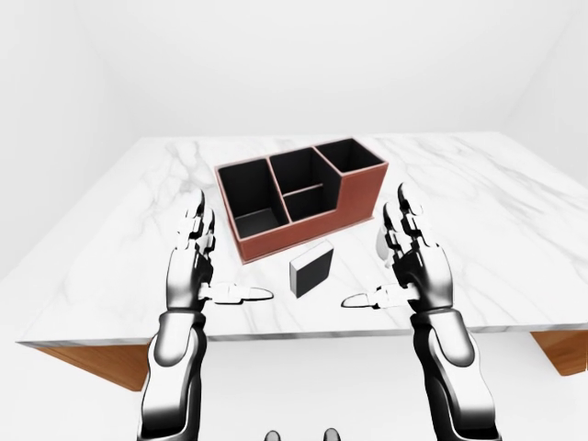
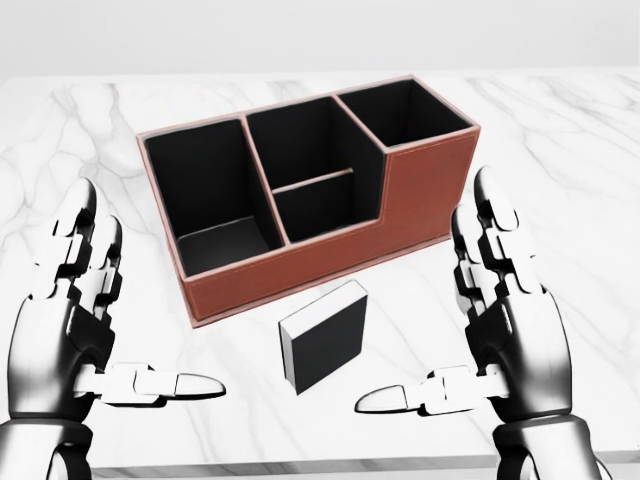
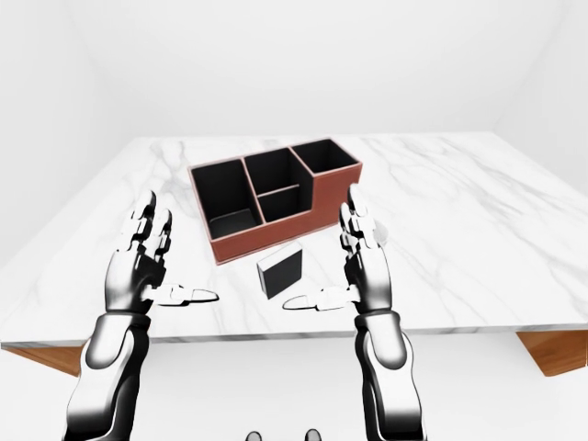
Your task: Pick up the book and place it in the front compartment of the caddy.
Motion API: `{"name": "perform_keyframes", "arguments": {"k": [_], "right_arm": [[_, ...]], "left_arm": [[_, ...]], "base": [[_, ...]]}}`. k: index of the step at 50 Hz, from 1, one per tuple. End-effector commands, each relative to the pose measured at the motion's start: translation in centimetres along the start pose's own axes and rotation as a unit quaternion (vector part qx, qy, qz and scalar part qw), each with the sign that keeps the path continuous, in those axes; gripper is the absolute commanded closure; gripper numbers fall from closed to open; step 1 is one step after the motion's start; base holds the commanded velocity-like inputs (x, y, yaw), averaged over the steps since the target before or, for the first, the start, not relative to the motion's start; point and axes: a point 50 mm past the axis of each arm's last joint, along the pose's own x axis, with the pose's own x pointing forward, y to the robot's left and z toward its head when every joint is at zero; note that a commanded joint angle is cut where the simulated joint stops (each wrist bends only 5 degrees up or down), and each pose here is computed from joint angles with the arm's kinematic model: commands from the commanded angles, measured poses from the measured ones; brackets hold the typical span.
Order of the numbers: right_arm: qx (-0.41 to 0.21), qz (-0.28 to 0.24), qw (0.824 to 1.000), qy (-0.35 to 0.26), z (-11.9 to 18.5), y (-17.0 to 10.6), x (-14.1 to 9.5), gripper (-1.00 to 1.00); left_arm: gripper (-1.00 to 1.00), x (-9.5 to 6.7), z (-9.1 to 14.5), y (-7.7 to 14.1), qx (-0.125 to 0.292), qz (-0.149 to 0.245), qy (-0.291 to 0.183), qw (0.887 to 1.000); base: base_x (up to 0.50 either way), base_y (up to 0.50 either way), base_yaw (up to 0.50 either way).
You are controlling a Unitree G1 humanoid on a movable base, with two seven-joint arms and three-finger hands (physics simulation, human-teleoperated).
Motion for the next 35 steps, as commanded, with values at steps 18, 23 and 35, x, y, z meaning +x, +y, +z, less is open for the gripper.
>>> {"name": "perform_keyframes", "arguments": {"k": [18,23,35], "right_arm": [[-0.002,0.004,1.000,-0.001,0.06,0.20,-0.06,-1.00],[-0.005,0.003,1.000,0.004,-0.15,0.22,0.00,-1.00],[-0.001,0.003,1.000,-0.002,0.07,0.29,0.04,-1.00]], "left_arm": [[-1.00,0.01,0.19,-0.04,0.000,-0.002,-0.004,1.000],[-1.00,0.04,0.21,-0.07,0.000,-0.002,-0.005,1.000],[-1.00,0.03,-0.04,-0.04,0.000,-0.002,0.001,1.000]], "base": [[0.09,0.00,0.00],[0.00,0.14,0.00],[0.00,0.01,0.00]]}}
